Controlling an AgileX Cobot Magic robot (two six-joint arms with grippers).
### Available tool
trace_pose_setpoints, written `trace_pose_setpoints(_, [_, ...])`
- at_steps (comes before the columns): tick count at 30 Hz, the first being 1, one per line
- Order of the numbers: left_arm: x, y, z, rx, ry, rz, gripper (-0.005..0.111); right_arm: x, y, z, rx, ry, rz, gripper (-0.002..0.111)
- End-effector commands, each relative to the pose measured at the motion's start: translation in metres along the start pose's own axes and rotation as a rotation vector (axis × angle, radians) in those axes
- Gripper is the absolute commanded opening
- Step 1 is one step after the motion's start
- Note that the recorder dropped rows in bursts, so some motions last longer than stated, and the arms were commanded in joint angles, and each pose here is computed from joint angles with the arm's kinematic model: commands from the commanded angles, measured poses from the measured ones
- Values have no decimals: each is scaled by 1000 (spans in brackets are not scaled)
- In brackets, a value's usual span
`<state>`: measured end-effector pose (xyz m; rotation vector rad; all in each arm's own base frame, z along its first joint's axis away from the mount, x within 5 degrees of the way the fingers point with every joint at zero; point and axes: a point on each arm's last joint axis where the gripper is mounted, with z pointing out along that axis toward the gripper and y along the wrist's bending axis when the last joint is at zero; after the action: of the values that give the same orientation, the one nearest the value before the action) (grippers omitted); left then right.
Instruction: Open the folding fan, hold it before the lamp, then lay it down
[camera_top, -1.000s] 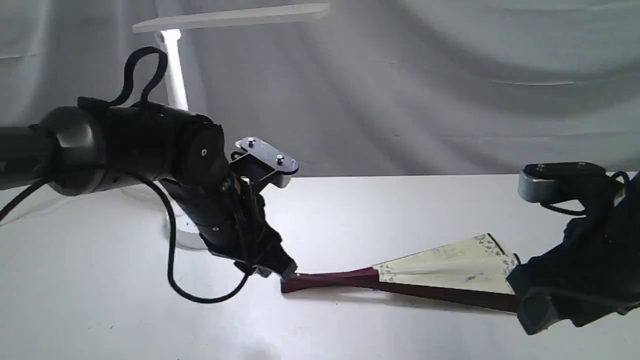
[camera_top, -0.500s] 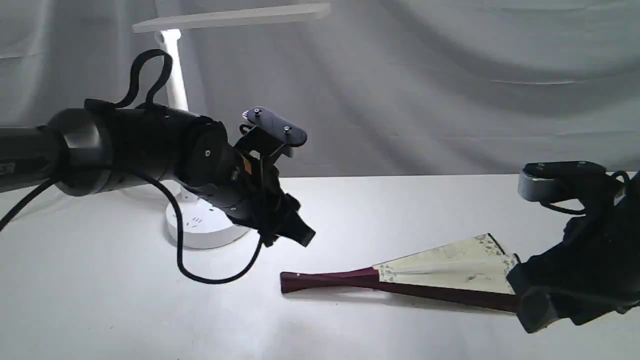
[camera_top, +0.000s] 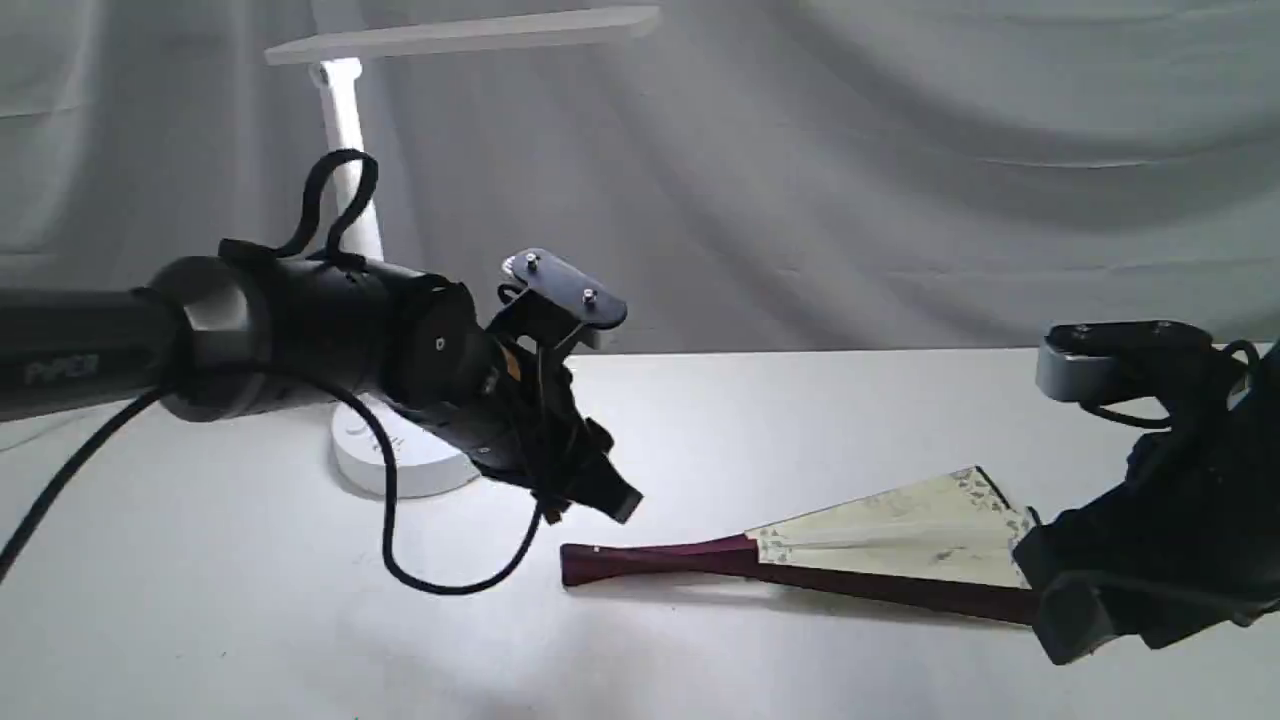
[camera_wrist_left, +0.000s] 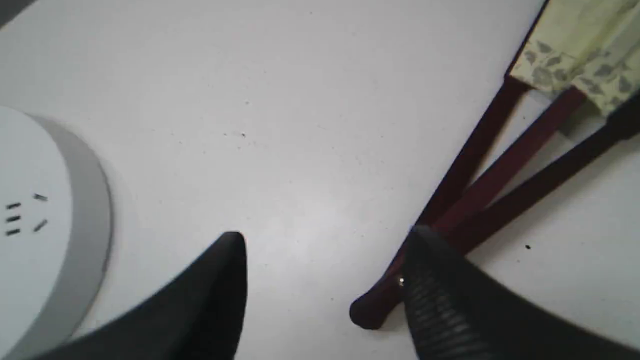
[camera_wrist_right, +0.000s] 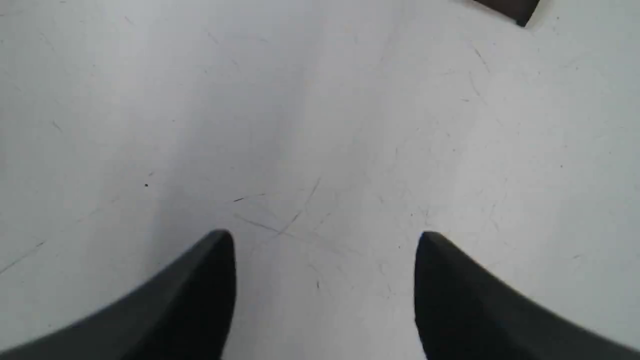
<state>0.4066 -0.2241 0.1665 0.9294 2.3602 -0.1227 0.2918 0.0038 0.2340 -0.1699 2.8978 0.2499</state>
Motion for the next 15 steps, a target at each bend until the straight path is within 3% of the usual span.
trace_pose_setpoints(1, [-1, -2, 4, 11, 8, 26, 48, 1, -1, -1, 6, -8, 4, 54])
trace_pose_setpoints(9, [-7, -5, 18, 75, 69, 70, 58, 1, -1, -1, 6, -8, 6, 54])
trace_pose_setpoints(15, [-12, -13, 26, 167, 5, 146, 58, 1, -1, -1, 6, -8, 6, 54])
